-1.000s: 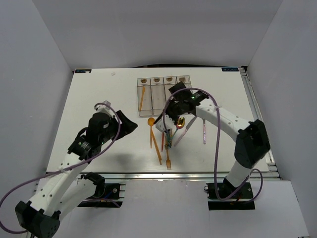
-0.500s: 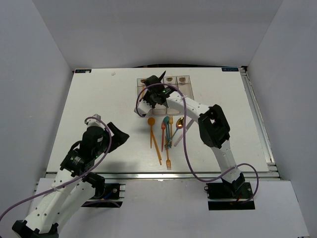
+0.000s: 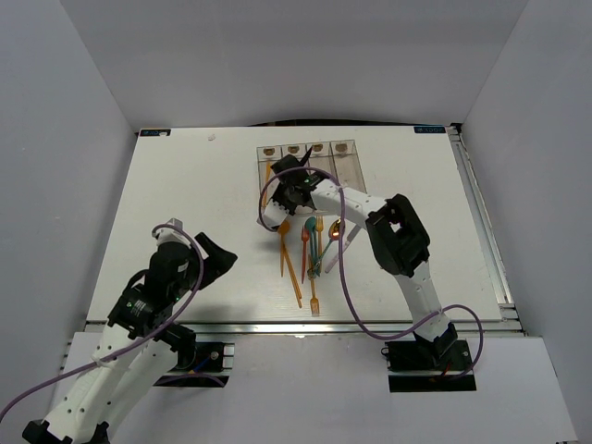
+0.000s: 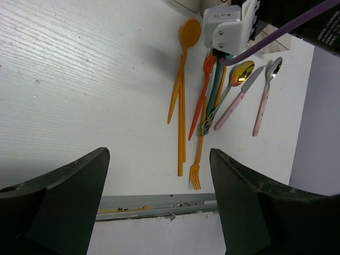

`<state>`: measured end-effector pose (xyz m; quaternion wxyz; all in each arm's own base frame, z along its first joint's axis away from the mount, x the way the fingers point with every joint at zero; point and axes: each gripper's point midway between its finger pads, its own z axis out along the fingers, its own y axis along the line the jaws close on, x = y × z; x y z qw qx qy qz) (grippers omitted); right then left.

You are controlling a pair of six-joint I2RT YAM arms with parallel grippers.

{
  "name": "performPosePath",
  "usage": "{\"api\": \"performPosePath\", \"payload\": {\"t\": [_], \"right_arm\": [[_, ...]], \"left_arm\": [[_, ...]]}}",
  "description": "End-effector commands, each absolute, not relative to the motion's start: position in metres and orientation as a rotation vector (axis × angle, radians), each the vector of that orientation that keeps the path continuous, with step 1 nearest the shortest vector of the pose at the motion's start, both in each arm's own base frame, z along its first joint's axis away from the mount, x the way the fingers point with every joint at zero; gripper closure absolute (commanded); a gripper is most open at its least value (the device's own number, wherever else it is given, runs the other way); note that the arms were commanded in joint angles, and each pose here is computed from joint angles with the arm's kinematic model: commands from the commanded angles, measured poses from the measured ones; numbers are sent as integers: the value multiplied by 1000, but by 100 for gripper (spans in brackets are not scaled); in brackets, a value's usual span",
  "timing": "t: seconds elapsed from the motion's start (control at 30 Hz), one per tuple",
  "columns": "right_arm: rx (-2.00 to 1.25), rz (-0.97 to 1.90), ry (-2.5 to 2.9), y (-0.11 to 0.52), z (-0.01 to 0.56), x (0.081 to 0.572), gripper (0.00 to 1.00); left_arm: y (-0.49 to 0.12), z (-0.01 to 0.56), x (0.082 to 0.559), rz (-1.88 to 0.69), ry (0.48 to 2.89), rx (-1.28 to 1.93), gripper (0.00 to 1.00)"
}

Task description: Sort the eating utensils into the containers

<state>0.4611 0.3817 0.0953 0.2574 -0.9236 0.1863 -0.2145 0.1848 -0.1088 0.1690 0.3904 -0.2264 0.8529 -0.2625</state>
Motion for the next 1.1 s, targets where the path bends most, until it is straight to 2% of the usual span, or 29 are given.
{"api": "performPosePath", "payload": {"t": [0.0, 0.4, 0.53, 0.67, 0.93, 1.07], "right_arm": [[-2513, -794, -23, 402, 146, 463, 100], [-2504, -771, -235, 417, 136, 453, 100], [-2496, -770, -263, 423, 133, 450, 97], [-2484, -764, -277, 430, 131, 447, 87], [-2493, -749, -294, 432, 120, 441, 78], [-2483, -751, -283, 433, 123, 442, 69]], "left_arm": [[-106, 171, 184, -664, 2156, -593, 13], [-104, 176, 179, -692, 2132, -612, 13], [-104, 176, 178, -695, 2132, -615, 13], [-105, 176, 178, -696, 2135, -612, 13], [-105, 177, 176, -708, 2130, -619, 13], [-104, 178, 176, -710, 2123, -624, 13]]}}
